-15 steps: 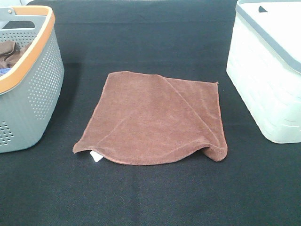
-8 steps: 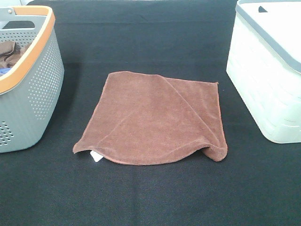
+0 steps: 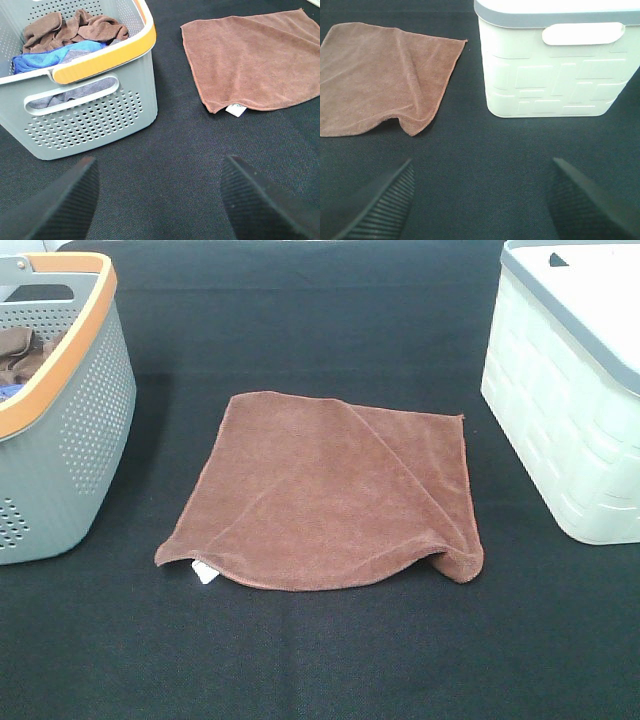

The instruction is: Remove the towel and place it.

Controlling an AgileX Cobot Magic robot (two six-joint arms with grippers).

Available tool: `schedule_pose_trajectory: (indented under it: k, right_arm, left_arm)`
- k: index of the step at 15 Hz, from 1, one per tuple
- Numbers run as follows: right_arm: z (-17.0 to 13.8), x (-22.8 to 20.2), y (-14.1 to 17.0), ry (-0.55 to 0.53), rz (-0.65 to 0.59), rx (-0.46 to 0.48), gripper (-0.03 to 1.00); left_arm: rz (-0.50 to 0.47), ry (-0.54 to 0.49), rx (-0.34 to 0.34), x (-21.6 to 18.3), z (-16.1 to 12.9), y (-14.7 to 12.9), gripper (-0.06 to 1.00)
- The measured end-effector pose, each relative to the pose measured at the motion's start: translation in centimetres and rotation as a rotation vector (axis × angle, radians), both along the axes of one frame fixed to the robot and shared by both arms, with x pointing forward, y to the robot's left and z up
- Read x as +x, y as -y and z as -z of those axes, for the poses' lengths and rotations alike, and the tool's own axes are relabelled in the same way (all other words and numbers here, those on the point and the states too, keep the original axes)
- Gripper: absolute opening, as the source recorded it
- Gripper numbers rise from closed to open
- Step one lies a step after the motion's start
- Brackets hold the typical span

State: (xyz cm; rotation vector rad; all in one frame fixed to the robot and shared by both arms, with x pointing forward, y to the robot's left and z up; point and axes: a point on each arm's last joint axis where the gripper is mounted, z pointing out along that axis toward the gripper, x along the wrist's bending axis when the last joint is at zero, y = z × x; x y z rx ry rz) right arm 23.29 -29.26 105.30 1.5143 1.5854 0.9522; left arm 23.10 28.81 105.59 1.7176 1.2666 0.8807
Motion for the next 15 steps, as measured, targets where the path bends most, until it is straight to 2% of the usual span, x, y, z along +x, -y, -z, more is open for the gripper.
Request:
schedule_pose_trajectory:
  k: [3, 7, 15]
  right_arm:
    - [0.0, -0.08, -0.01, 0.005, -0.006, 0.001, 0.7]
    - [0.0, -0.14, 0.03, 0.005, -0.088, 0.002, 0.7]
    - [0.0, -0.14, 0.02, 0.005, -0.088, 0.003, 0.7]
  left_arm:
    - [-0.009, 0.0, 0.0, 0.01, 0.0, 0.01, 0.67]
    - [-0.009, 0.0, 0.0, 0.01, 0.0, 0.01, 0.67]
    - [-0.015, 0.0, 0.0, 0.02, 0.0, 0.01, 0.67]
